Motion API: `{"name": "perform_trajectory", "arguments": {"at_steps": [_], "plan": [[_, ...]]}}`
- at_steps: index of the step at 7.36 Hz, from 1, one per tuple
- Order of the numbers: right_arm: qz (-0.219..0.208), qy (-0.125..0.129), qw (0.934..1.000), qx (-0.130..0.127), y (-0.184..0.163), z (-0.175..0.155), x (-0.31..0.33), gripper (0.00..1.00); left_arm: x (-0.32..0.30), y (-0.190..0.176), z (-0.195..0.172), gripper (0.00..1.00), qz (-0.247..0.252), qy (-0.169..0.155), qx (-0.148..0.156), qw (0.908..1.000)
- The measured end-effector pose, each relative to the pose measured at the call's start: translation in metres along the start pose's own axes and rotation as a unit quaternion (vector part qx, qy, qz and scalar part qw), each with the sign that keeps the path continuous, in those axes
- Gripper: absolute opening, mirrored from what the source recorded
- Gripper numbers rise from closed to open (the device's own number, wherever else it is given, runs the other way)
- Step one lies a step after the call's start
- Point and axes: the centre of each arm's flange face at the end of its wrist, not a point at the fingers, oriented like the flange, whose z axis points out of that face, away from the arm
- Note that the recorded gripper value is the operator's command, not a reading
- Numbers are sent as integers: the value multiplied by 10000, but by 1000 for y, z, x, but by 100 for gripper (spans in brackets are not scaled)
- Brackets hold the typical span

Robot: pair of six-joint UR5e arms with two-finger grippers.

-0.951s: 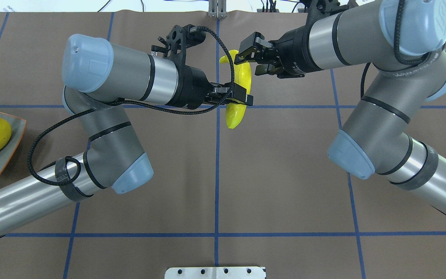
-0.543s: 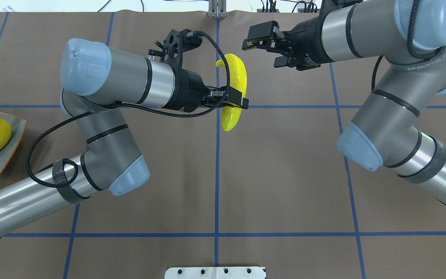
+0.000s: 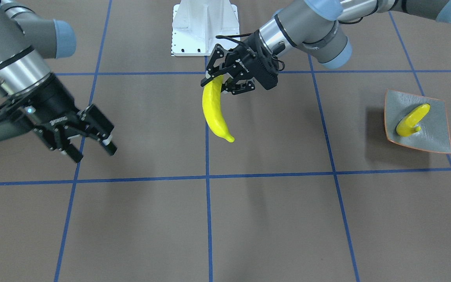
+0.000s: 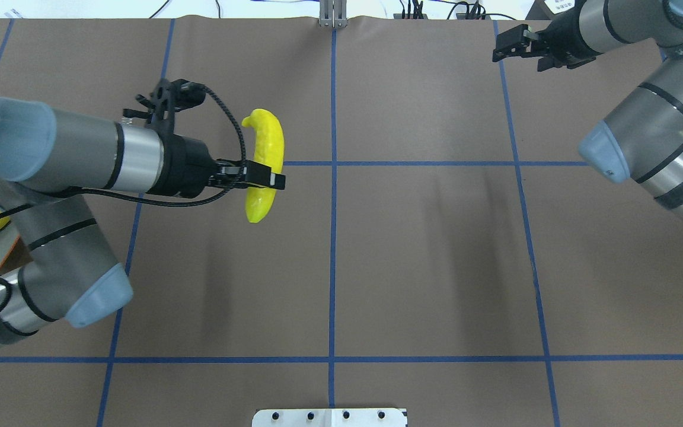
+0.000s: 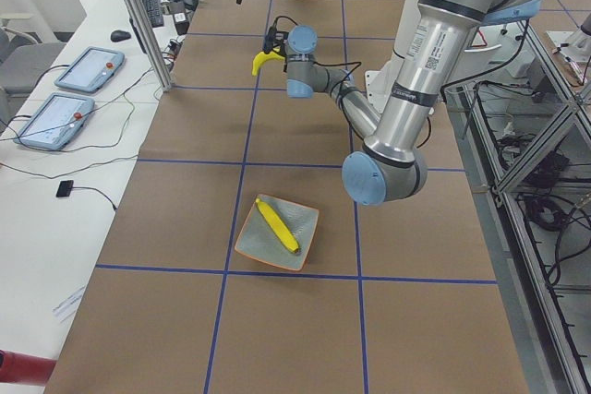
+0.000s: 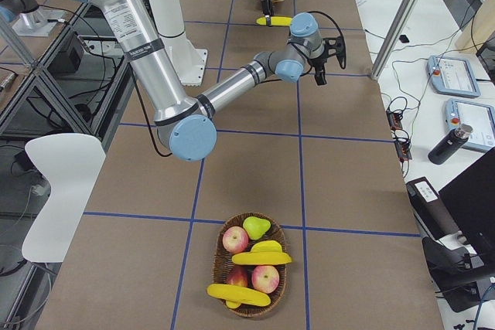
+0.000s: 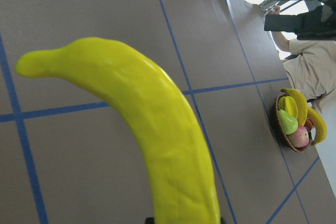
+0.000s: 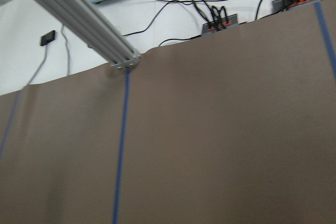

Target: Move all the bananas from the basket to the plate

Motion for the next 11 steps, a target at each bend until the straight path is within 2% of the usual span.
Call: {"name": "perform_trajectory", "arguments": {"at_steps": [1, 3, 4, 5, 6, 7, 8, 9, 10, 11], "plan": [[-269, 229, 9993, -123, -12, 4, 50, 100, -32, -6, -32, 0, 83, -211, 39, 9997], [-724, 511, 9956, -301, -22, -12, 145, 100, -114, -16, -110, 0, 761, -773, 15, 9941], [-896, 623, 9934, -345, -18, -20, 181, 100, -157, -14, -154, 0, 1281, -1117, 6, 9855], [-993, 691, 9920, -373, -14, -26, 202, 100, -196, -8, -195, 0, 1904, -1467, -11, 9707], [-1035, 721, 9913, -386, -12, -28, 211, 100, -230, 2, -233, 0, 2681, -1813, -96, 9461], [-1049, 733, 9910, -394, -11, -29, 215, 100, -258, 17, -263, 0, 3488, -2162, -250, 9116], [-1054, 738, 9909, -397, -10, -29, 217, 100, -281, 34, -284, 0, 4166, -2554, -439, 8714], [-1058, 741, 9908, -395, -10, -29, 217, 100, -299, 47, -298, 0, 4661, -2889, -645, 8337], [-1060, 742, 9908, -396, -10, -29, 217, 100, -312, 58, -307, 0, 5031, -3159, -849, 7999], [-1060, 743, 9908, -397, -10, -28, 217, 100, -324, 67, -313, 0, 5262, -3390, -1040, 7729]]}}
